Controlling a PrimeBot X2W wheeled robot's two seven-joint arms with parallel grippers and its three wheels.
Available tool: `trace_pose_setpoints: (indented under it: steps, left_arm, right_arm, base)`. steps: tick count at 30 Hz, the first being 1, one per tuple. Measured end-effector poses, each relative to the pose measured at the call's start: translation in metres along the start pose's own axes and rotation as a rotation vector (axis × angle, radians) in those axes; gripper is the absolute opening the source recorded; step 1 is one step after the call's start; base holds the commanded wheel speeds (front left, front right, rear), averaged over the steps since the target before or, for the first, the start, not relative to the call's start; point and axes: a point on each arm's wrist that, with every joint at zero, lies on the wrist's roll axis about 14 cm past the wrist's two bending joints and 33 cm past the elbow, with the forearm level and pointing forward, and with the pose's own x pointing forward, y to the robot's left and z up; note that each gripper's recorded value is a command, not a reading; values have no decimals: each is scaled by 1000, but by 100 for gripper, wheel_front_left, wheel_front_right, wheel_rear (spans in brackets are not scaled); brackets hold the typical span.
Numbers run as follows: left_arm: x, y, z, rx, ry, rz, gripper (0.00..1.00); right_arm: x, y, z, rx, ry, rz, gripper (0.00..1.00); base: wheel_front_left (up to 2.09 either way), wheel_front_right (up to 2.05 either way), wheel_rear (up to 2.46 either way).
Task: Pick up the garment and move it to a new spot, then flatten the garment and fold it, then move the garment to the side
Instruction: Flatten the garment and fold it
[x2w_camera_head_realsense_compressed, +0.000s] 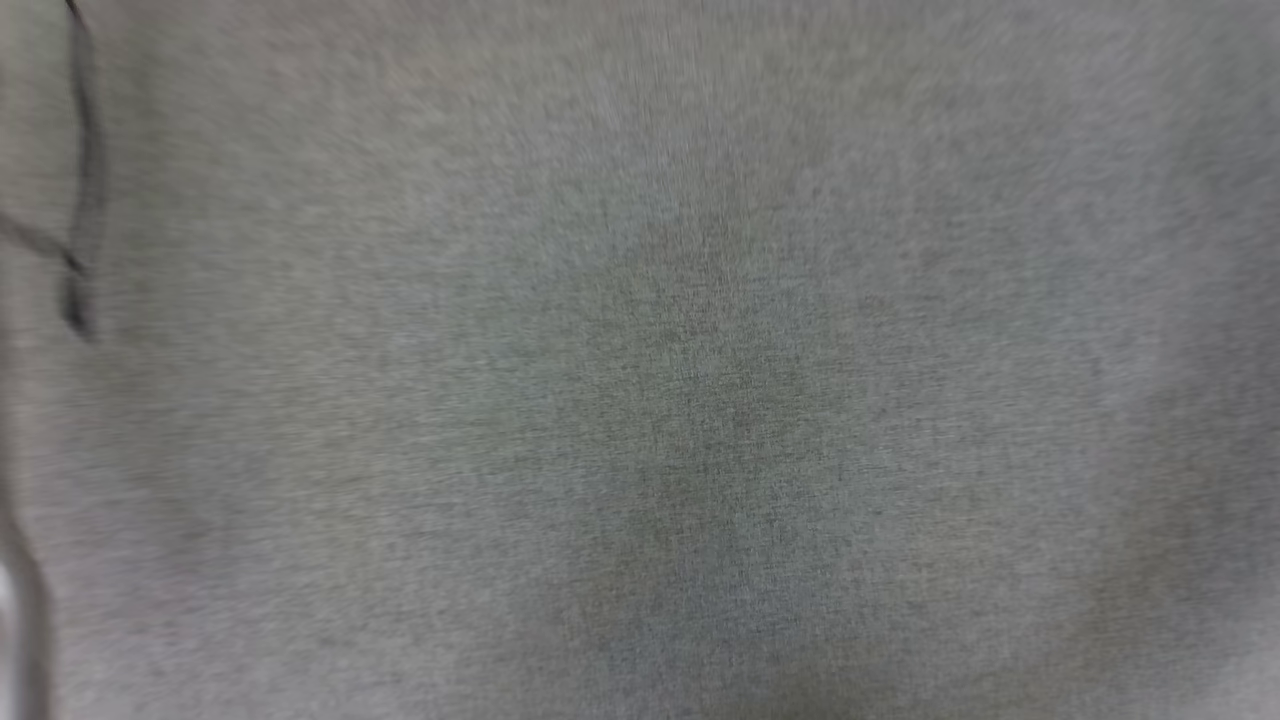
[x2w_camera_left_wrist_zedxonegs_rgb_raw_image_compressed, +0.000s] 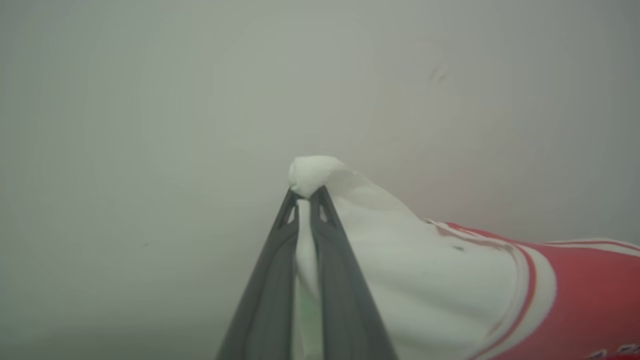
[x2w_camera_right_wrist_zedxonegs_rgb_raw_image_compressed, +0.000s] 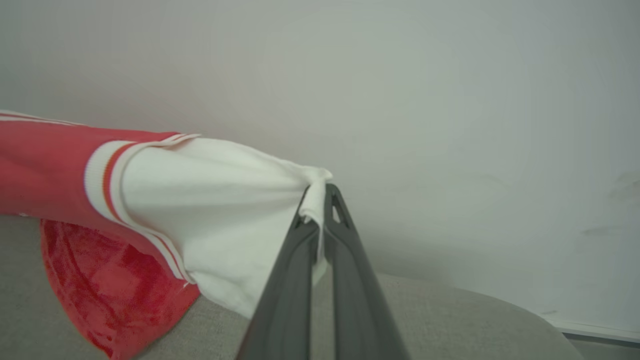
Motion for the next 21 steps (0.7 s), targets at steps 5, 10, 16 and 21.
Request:
trace_pose_setpoints:
  steps: [5,10,16,21]
  left_arm:
    - [-72,5,-4,-29,57,48,0]
    - [-155,3,-7,-55,130,111,0]
    - [-239,11,-11,-80,241,178,0]
    - [-294,8,-11,-85,330,203,0]
  right_arm:
    - [-55,11,-34,11,78,36,0]
    - [-122,20,-64,46,156,53,0]
    - [-192,41,-82,127,217,55,0]
    - [-250,53,-98,186,275,28,0]
  base:
    - [0,0,0]
    - [0,0,0]
    - [0,0,0]
    - [0,0,0]
